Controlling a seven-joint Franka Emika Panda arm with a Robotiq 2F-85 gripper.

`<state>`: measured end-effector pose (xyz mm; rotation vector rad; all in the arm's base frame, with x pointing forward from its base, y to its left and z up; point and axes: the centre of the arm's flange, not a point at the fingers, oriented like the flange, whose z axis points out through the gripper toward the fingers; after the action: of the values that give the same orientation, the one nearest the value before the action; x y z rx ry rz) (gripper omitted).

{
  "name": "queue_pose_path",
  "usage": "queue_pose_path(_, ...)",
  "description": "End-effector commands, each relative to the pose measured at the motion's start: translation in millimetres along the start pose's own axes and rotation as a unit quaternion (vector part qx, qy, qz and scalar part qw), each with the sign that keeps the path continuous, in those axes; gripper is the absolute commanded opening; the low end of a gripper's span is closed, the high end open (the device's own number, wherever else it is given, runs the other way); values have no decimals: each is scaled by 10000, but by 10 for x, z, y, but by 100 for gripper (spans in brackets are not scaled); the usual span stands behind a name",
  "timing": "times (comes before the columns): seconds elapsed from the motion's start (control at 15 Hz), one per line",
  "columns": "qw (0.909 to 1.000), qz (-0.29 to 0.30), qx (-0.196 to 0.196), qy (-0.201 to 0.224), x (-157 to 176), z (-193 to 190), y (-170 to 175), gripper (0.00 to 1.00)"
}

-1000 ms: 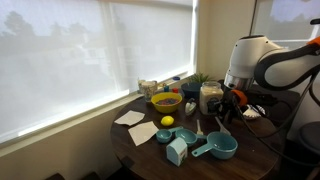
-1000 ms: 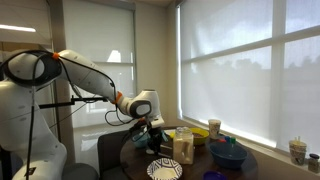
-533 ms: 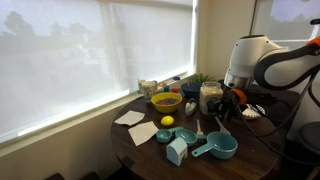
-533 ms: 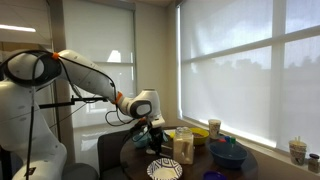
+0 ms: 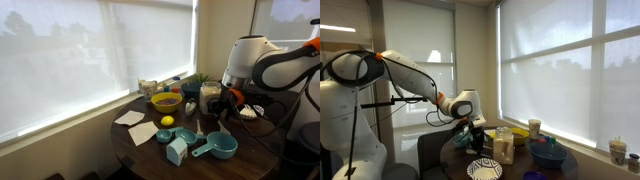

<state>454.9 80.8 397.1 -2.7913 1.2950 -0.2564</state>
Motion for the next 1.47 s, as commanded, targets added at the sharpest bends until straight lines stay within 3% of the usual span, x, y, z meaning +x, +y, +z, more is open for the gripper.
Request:
queue_pose_path(0.0,9999,-145,37,31,5,75,-170,42)
queue_pose_path(0.6,9996,-290,3,-58,-14,143,-275,30)
queue_pose_path(1.4,9989,-452,-11,-134,-41,166,-311,32)
